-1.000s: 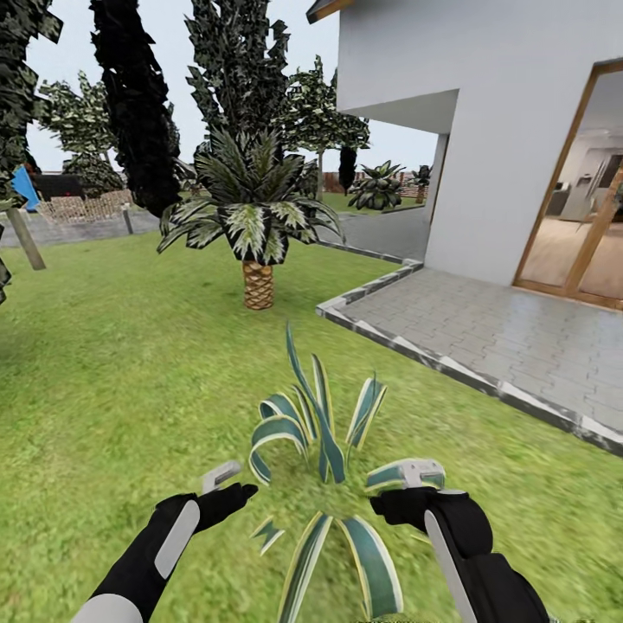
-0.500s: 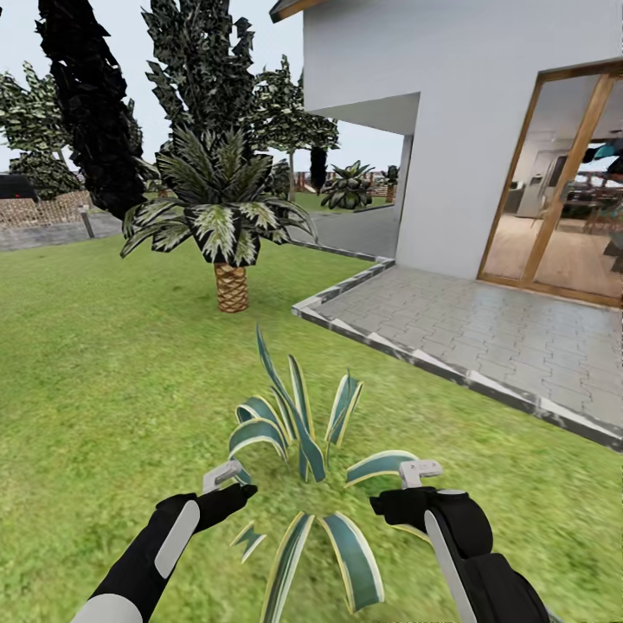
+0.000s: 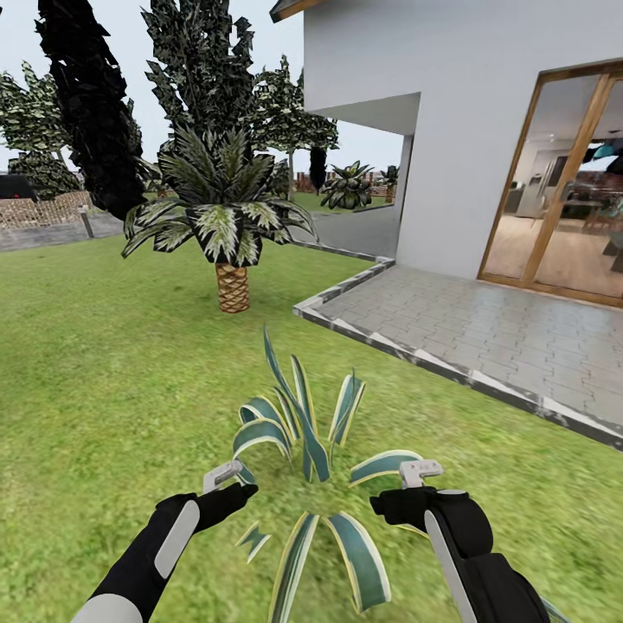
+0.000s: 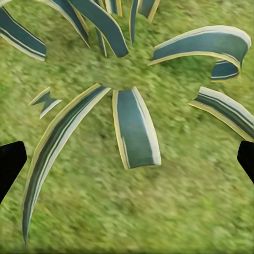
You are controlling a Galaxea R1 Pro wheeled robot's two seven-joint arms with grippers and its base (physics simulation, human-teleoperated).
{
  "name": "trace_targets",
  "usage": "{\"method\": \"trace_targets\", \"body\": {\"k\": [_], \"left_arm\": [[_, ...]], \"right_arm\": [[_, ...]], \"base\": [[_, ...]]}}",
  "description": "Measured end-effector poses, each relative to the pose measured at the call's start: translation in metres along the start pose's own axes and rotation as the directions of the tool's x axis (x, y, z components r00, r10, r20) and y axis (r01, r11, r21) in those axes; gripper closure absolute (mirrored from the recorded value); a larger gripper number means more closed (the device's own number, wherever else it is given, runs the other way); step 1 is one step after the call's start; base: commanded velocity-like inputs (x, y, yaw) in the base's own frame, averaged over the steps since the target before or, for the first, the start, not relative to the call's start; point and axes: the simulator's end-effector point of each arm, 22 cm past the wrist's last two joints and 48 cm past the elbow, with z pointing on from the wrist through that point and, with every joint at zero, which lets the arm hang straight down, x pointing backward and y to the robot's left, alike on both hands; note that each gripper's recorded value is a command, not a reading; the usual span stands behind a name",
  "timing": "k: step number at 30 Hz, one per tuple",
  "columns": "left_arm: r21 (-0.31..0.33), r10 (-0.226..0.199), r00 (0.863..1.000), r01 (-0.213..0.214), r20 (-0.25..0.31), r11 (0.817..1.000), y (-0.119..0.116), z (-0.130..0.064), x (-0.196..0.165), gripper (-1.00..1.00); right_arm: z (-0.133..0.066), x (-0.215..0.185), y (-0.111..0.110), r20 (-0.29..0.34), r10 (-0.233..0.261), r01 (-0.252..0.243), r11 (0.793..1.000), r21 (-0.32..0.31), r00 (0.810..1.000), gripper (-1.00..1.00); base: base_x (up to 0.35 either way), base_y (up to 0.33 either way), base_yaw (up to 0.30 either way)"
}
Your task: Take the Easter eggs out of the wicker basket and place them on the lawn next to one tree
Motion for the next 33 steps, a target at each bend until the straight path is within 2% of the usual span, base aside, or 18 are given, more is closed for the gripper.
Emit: {"method": "trace_targets", "body": {"k": [10,33], "left_arm": [[0.001,-0.001,1.0,0.001,0.0,1.0,-0.0002,-0.0001,-0.0004,-1.0],[-0.001,-0.001,1.0,0.001,-0.001,1.0,0.0011,0.0,0.0005,-1.0]], "right_arm": [[-0.0002,-0.0002,-0.0002,0.001,0.0,0.0,1.0,0.0,1.0,-1.0],[-0.0002,-0.0002,-0.0002,0.001,0.0,0.0,1.0,0.0,1.0,-1.0]], "base": [[0.0,0.094,-0.054],[0.0,0.006,-0.172]]}}
